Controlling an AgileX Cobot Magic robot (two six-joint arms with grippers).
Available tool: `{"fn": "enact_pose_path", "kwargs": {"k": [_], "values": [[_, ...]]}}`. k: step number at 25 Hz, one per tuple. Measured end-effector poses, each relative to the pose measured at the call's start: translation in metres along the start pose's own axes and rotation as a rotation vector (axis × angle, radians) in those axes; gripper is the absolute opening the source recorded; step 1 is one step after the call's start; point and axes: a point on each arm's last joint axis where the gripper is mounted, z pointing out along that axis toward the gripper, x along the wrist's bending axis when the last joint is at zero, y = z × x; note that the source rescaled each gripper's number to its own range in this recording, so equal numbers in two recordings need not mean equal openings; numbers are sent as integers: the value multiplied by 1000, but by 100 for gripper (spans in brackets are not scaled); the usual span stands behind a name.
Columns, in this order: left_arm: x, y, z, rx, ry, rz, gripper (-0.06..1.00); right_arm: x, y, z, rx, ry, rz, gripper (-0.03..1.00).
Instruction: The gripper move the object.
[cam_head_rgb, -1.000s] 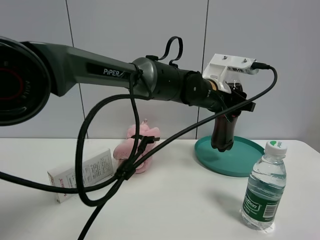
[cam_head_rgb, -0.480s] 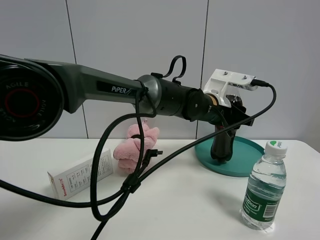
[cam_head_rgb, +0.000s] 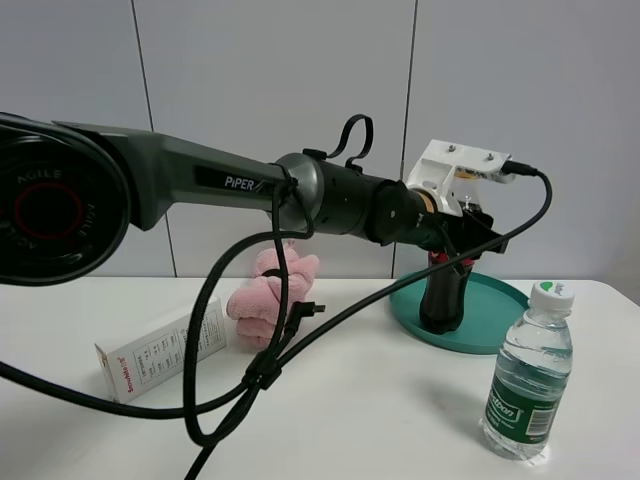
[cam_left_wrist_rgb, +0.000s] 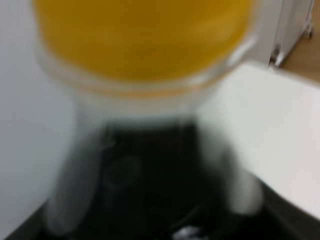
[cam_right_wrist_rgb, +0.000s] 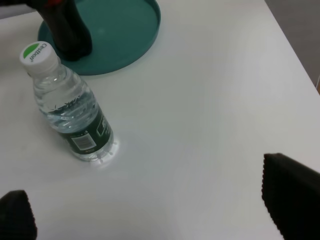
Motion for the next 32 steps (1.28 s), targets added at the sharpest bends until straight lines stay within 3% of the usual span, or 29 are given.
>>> {"fn": "enact_pose_path", "kwargs": {"k": [6, 12, 14, 25, 29, 32], "values": [[0, 11, -2, -42, 1, 0, 19, 0, 0, 0, 0, 0, 0, 100], [1, 20, -8, 7, 0, 24, 58, 0, 0, 0, 0, 0, 0, 100], [1, 30, -13, 19, 2, 39, 63, 0, 0, 0, 0, 0, 0, 100], [7, 101, -55, 38, 27, 125, 65, 0, 0, 0, 0, 0, 0, 100], [10, 132, -84, 98, 45, 139, 65, 0, 0, 0, 0, 0, 0, 100], [16, 158, -118, 197, 67, 189, 65, 0, 0, 0, 0, 0, 0, 100]]}}
